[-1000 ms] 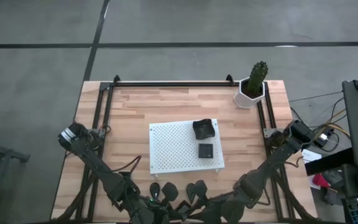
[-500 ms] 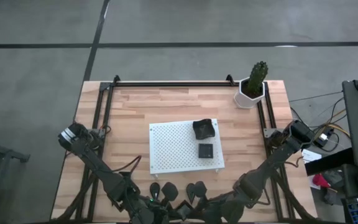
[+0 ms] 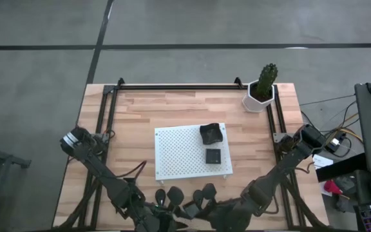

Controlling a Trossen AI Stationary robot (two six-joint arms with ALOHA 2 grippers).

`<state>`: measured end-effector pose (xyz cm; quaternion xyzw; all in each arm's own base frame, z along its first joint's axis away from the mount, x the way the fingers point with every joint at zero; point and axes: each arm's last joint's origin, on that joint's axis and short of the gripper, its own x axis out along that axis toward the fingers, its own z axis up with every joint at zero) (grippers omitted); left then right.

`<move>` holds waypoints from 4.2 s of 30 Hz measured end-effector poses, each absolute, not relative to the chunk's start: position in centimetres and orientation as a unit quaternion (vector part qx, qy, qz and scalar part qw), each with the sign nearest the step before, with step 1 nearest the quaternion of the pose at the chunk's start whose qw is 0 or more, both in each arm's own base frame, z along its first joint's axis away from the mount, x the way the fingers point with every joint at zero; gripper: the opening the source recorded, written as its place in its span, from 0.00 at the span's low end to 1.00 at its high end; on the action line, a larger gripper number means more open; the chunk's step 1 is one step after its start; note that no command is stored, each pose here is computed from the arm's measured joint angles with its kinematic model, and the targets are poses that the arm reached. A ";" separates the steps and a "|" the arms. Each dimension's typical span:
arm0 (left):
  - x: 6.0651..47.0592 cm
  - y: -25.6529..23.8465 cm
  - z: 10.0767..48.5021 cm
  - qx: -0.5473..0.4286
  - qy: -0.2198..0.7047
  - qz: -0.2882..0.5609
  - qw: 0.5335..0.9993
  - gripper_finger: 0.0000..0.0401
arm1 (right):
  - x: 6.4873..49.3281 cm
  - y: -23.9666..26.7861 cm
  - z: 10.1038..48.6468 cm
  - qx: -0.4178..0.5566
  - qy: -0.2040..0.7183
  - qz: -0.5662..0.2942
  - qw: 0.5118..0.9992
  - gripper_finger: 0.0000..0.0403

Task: Pick & Place Mini shaped plates
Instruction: Stack the square plate on top of the other square plate on the shelf

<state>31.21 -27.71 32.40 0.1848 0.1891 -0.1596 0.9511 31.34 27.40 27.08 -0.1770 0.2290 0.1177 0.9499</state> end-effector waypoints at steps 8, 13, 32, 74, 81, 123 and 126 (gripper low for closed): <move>29.8 -28.2 32.7 0.185 0.201 -0.172 0.947 0.46 | 30.4 26.6 26.8 -0.234 0.256 0.037 0.937 0.02; 28.7 -29.1 32.0 0.190 0.210 -0.187 0.941 0.46 | 29.3 25.8 26.8 -0.299 0.292 -0.022 0.908 0.02; 26.8 -30.2 27.3 0.163 0.213 -0.193 0.944 0.45 | 28.1 22.4 27.3 -0.352 0.370 -0.136 0.849 0.02; 25.9 -29.5 26.5 0.153 0.216 -0.184 0.946 0.45 | 26.9 17.0 26.5 -0.264 0.363 -0.144 0.882 0.02; 25.9 -29.5 26.5 0.151 0.214 -0.185 0.947 0.45 | 27.0 16.9 26.4 -0.261 0.366 -0.145 0.881 0.02; 20.3 -28.1 23.2 0.064 0.457 -0.045 0.886 0.45 | 25.8 22.6 30.3 -0.178 0.258 -0.047 0.949 0.20; 19.1 -27.2 22.5 0.064 0.494 0.007 0.867 0.45 | 25.6 23.0 30.4 -0.177 0.251 -0.038 0.951 0.19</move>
